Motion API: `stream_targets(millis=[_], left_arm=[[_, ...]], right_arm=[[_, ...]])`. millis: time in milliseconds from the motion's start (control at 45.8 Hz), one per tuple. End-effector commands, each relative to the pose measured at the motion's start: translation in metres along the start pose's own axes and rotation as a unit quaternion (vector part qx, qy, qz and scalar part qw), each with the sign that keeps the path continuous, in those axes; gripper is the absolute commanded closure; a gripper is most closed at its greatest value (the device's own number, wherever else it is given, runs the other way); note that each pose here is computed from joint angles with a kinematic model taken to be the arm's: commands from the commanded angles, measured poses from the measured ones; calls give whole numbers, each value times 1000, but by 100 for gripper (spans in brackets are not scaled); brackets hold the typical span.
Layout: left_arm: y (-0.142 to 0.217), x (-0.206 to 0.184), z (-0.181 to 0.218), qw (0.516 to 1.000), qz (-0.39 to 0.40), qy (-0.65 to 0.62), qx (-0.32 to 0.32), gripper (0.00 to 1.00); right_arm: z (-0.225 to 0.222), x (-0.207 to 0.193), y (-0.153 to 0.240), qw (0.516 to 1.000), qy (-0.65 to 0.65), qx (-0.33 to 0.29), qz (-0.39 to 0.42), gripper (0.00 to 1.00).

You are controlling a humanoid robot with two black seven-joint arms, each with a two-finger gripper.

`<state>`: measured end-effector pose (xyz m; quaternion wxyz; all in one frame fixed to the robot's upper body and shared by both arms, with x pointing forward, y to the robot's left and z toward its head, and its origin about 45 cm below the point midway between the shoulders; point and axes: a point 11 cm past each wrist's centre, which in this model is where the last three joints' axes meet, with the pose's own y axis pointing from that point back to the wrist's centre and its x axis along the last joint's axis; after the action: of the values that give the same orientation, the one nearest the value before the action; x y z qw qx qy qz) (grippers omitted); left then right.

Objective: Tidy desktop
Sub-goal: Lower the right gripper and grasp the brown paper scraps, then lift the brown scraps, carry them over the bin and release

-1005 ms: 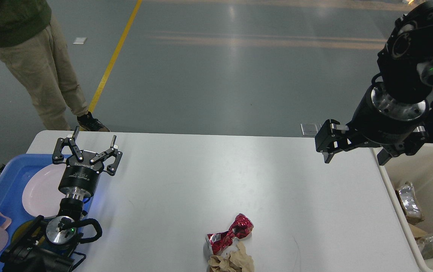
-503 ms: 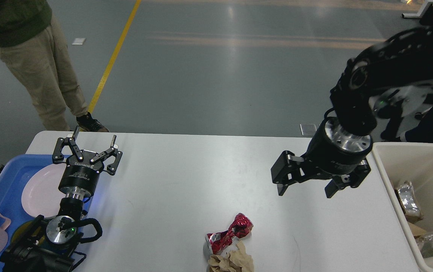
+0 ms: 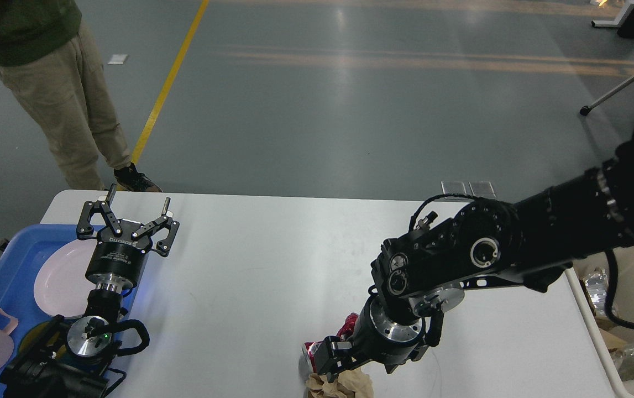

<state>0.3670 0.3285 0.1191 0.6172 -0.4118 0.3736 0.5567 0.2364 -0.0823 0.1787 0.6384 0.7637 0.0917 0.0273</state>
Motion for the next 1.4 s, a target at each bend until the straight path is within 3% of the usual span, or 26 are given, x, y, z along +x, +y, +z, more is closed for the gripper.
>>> stream_targets(millis=[0,525,721,831,918,962,1377], left_arm=[[1,1,0,1000,1,0,0,4],[0,0,0,1000,0,0,0,4],[0,0,0,1000,0,0,0,4],[0,0,0,1000,0,0,0,4],[0,0,0,1000,0,0,0,4],[0,0,0,1000,0,0,0,4],[0,0,0,1000,0,0,0,4]], right_arm=[[0,3,-34,999,-33,7,12,4],[6,1,-89,997,-68,5,36,8],[5,2,-88,997,-70,7,31,56],[4,0,-88,997,-72,9,28,74],[5,-2,-91,997,-75,8,26,83],[5,-3,-91,996,-81,9,24,98],[6,3,-80,990,-141,16,10,100]])
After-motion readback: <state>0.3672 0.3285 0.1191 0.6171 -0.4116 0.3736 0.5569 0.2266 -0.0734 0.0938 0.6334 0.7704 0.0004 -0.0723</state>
